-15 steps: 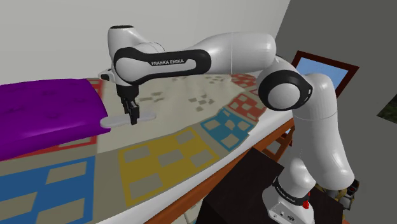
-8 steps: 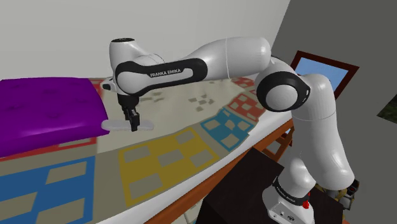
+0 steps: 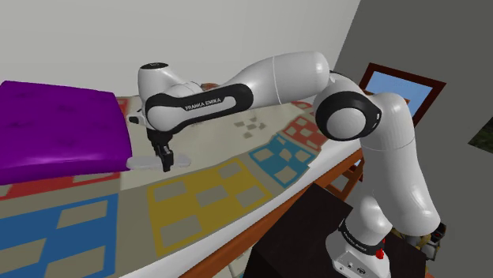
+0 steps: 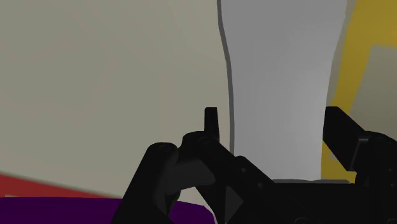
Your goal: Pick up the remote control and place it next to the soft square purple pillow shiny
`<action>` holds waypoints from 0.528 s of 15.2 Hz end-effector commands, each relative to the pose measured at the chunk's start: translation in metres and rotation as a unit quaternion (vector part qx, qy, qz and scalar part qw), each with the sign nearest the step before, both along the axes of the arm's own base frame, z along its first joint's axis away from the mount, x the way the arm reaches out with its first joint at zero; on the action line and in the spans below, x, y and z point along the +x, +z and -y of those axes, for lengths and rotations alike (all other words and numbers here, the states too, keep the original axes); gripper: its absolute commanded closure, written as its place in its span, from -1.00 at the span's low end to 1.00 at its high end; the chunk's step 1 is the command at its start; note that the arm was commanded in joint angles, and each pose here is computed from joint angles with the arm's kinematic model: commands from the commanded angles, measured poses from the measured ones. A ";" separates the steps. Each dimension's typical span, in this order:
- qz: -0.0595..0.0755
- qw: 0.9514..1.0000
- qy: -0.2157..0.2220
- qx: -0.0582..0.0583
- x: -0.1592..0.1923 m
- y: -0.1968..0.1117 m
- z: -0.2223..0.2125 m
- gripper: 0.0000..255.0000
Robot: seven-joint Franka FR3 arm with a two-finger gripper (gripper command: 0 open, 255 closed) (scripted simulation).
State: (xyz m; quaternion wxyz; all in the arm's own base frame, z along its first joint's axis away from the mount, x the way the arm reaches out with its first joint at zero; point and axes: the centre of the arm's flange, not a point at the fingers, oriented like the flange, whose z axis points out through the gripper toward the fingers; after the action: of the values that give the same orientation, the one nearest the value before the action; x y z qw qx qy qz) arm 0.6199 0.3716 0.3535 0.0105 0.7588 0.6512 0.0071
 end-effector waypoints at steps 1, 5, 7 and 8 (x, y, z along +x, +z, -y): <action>-0.003 1.000 -0.002 -0.003 0.001 -0.010 0.001 1.00; -0.003 1.000 -0.002 -0.003 0.001 -0.010 0.001 1.00; -0.003 1.000 -0.002 -0.003 0.001 -0.010 0.001 1.00; -0.003 1.000 -0.002 -0.003 0.001 -0.010 0.001 -1.00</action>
State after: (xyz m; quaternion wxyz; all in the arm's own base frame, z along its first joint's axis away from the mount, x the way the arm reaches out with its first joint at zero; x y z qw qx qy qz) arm 0.6204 0.3707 0.3438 0.0109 0.7600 0.6499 0.0027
